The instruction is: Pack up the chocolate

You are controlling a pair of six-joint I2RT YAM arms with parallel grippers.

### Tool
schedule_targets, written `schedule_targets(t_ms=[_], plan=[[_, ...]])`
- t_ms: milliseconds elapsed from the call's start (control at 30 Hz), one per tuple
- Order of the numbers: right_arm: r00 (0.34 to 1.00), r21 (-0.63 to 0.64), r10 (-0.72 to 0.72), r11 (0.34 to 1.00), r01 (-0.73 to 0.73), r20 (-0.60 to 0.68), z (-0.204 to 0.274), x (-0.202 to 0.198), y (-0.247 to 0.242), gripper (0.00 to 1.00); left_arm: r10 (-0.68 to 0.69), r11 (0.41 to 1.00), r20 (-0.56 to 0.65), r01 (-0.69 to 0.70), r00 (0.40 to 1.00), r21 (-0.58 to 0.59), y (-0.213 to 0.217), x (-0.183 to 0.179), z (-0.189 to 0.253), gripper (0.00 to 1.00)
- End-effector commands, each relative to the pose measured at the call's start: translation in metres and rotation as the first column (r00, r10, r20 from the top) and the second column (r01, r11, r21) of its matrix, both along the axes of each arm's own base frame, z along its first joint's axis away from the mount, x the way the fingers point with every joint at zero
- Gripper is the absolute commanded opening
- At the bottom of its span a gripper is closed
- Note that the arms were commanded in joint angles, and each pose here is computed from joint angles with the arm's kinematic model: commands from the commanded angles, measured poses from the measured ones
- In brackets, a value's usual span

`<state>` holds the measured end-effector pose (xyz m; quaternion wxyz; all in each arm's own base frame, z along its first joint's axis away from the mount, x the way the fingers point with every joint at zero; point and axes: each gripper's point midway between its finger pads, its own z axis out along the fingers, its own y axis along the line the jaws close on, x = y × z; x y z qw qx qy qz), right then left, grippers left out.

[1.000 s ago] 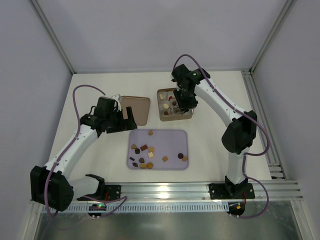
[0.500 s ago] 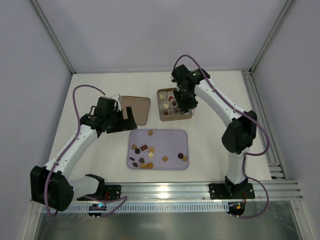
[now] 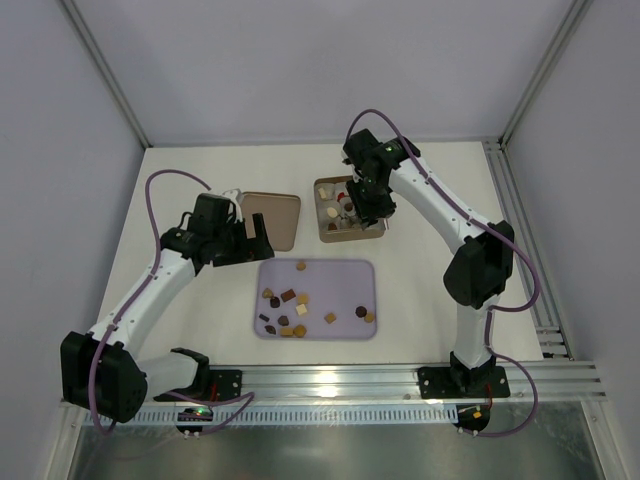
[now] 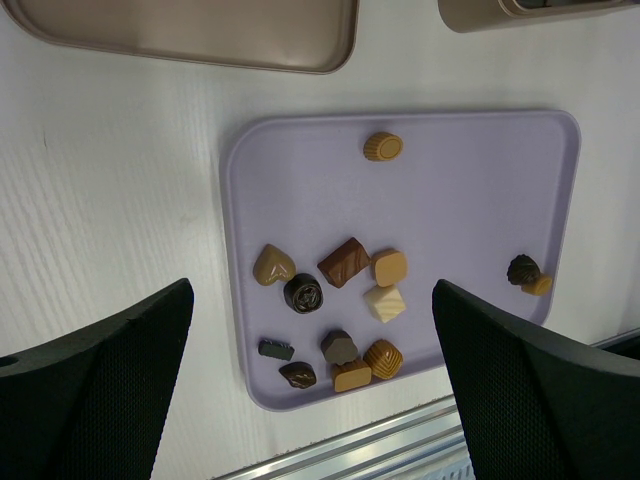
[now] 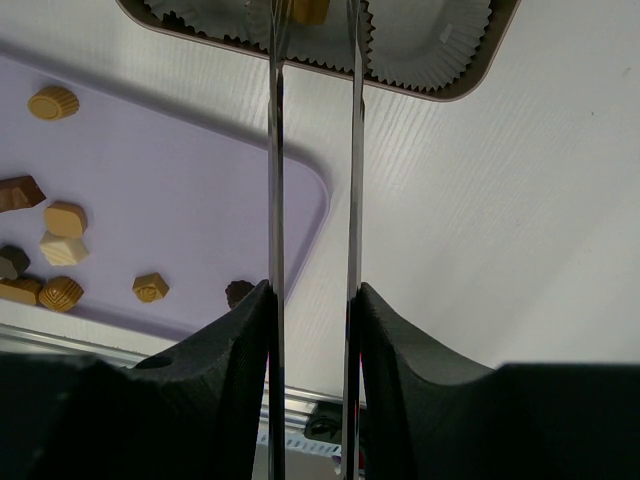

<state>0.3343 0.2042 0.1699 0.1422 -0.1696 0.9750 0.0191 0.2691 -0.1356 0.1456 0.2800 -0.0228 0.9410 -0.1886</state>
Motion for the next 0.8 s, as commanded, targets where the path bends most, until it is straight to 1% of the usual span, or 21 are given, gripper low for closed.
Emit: schedule_targets(t_ms=[0, 167, 500, 767], plan=[[0.997, 0.046, 0.009, 0.999, -0.012, 0.075, 0.027, 0.001, -0.001, 0.41, -0.001, 1.000, 0.033, 0.001, 0.999, -0.003, -0.001, 0.004, 0.009, 1.00], [0.996, 0.050, 0.003, 0.999, -0.007, 0.087, 0.031, 0.002, -0.001, 0.41, -0.004, 1.000, 0.037, 0.004, 0.999, -0.004, -0.001, 0.004, 0.009, 1.00], [0.988, 0.083, -0.019, 0.997, 0.007, 0.152, 0.060, 0.005, -0.002, 0.41, 0.000, 1.000, 0.041, 0.000, 0.999, -0.001, 0.000, 0.004, 0.010, 1.00], [0.984, 0.115, -0.019, 0.993, -0.001, 0.177, 0.082, -0.011, -0.005, 0.41, 0.004, 1.000, 0.047, -0.004, 0.999, -0.002, 0.001, 0.004, 0.012, 1.00]])
